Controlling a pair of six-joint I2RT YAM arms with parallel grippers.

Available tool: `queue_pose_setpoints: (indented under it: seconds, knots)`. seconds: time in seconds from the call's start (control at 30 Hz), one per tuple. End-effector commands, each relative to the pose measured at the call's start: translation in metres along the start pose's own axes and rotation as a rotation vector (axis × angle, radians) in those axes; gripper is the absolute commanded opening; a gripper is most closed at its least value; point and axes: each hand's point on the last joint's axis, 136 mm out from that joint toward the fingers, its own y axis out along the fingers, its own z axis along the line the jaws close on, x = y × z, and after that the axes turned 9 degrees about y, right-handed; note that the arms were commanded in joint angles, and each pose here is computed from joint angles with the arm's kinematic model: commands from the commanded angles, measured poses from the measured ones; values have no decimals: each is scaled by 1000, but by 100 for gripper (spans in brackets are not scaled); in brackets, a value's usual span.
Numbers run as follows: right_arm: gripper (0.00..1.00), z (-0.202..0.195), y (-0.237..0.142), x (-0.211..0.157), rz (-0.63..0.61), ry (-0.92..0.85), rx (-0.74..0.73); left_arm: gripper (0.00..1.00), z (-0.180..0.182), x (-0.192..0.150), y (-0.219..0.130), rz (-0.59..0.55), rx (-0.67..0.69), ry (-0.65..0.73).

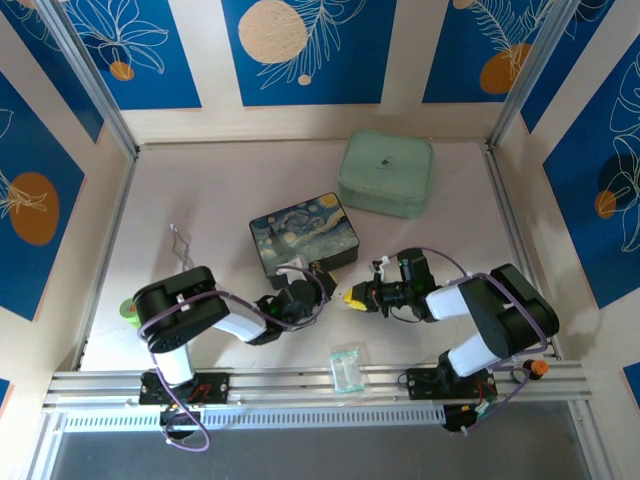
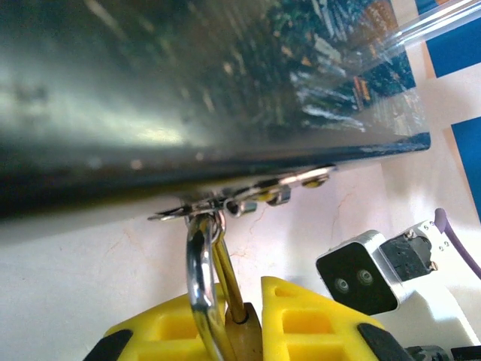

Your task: Unlock a padlock with a key

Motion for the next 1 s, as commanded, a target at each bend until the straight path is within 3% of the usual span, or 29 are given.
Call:
queue_pose_setpoints:
  seconds: [0.0, 0.23, 0.5, 0.97]
  knots:
    - [0, 11, 1, 0, 25, -13, 48, 0, 10, -18, 0, 100, 55, -130]
    - [0, 15, 3, 4, 21, -16, 59, 0, 8, -15, 0, 109, 106, -94]
    - [0, 17, 2, 3, 22, -24, 61, 0, -10, -13, 5, 116, 32, -156]
    - [0, 18, 0, 5, 8, -28, 76, 0, -14, -4, -1, 104, 59, -191]
